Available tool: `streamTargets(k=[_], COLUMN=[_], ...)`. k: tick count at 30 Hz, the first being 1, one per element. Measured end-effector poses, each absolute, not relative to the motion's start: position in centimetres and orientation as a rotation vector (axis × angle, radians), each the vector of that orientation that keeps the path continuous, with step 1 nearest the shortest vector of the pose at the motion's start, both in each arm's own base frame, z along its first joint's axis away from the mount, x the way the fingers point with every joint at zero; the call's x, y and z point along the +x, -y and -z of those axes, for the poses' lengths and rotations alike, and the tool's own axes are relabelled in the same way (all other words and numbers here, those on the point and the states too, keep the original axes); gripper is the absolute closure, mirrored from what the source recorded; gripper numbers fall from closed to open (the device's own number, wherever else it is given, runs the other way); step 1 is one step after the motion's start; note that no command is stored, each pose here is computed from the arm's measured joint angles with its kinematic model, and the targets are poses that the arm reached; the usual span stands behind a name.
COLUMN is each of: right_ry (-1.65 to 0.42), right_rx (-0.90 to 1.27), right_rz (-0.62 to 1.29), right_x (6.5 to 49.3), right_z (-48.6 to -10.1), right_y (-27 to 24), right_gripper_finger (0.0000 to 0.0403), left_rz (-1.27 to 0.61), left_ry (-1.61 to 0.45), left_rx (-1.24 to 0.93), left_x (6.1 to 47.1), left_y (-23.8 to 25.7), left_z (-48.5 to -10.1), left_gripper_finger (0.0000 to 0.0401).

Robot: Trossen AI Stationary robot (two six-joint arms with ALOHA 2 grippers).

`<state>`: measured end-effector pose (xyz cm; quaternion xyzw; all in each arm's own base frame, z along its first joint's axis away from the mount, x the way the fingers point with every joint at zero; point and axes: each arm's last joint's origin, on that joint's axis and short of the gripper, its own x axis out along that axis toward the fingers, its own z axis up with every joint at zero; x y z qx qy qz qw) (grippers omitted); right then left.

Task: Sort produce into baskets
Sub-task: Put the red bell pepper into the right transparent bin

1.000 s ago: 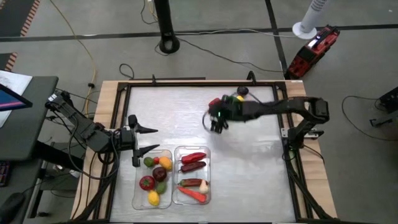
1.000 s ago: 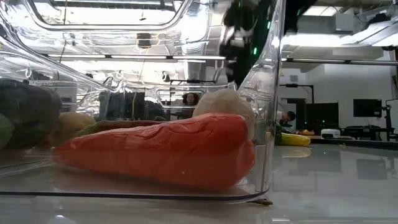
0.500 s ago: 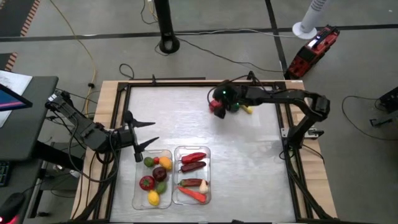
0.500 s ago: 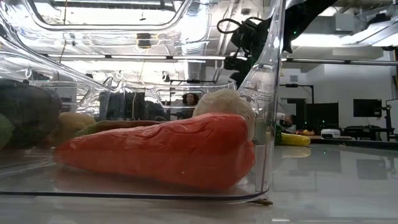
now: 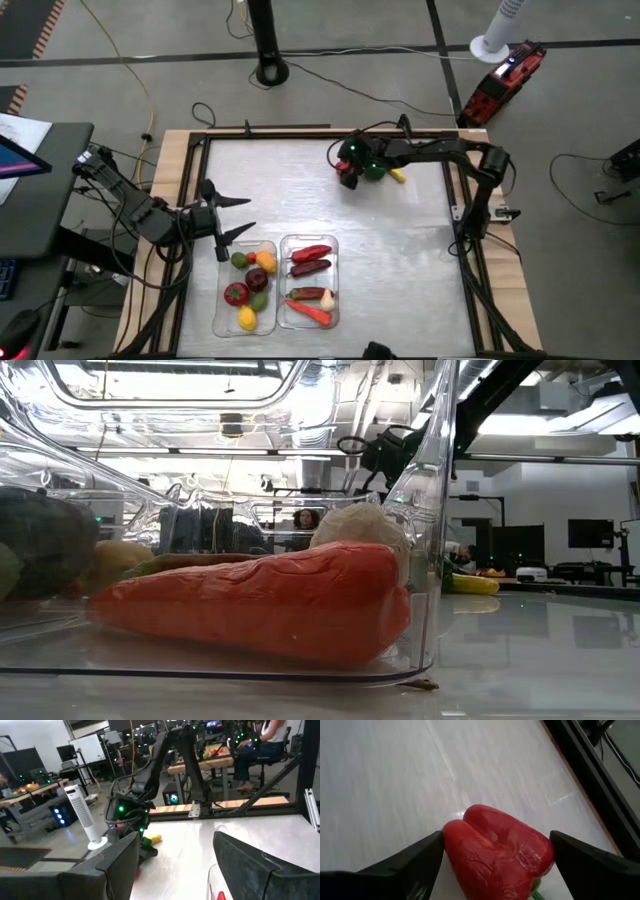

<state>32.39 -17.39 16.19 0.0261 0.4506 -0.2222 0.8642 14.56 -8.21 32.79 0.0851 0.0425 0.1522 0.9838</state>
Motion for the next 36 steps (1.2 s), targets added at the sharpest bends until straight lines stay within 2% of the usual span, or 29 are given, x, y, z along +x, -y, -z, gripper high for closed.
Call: streamTargets(k=[11,17,21,27,31,36], right_ry=[-0.931,-0.847,-0.777,-0.609,-0.517,-0.437], right_rx=[0.049,-0.001,-0.007,0.004,-0.050,-0.054], right_rz=[0.443,0.362,0.289,-0.004,-0.160,-0.222], right_x=[32.4,32.5,32.3,32.7,33.1,34.0], right_z=[-16.9,-20.9,-23.8,-26.9,-27.5,-26.7], right_y=[16.6,13.0,9.3,1.5,-4.2,-8.5], right_gripper_finger=[0.0083,0.0083,0.0083,0.0081,0.0080,0.0068], left_rz=[-0.306,-0.309,-0.318,-0.325,-0.325,-0.322], left_ry=[-0.106,-0.119,-0.118,-0.118,-0.108,-0.097], left_rx=[0.163,0.149,0.149,0.151,0.129,0.069], left_x=[14.5,14.5,14.5,14.5,14.5,14.5], left_y=[8.2,8.2,8.1,8.1,8.1,8.1], left_z=[-32.5,-32.3,-32.3,-32.3,-32.4,-32.4], left_gripper_finger=[0.0159,0.0159,0.0159,0.0159,0.0159,0.0159])
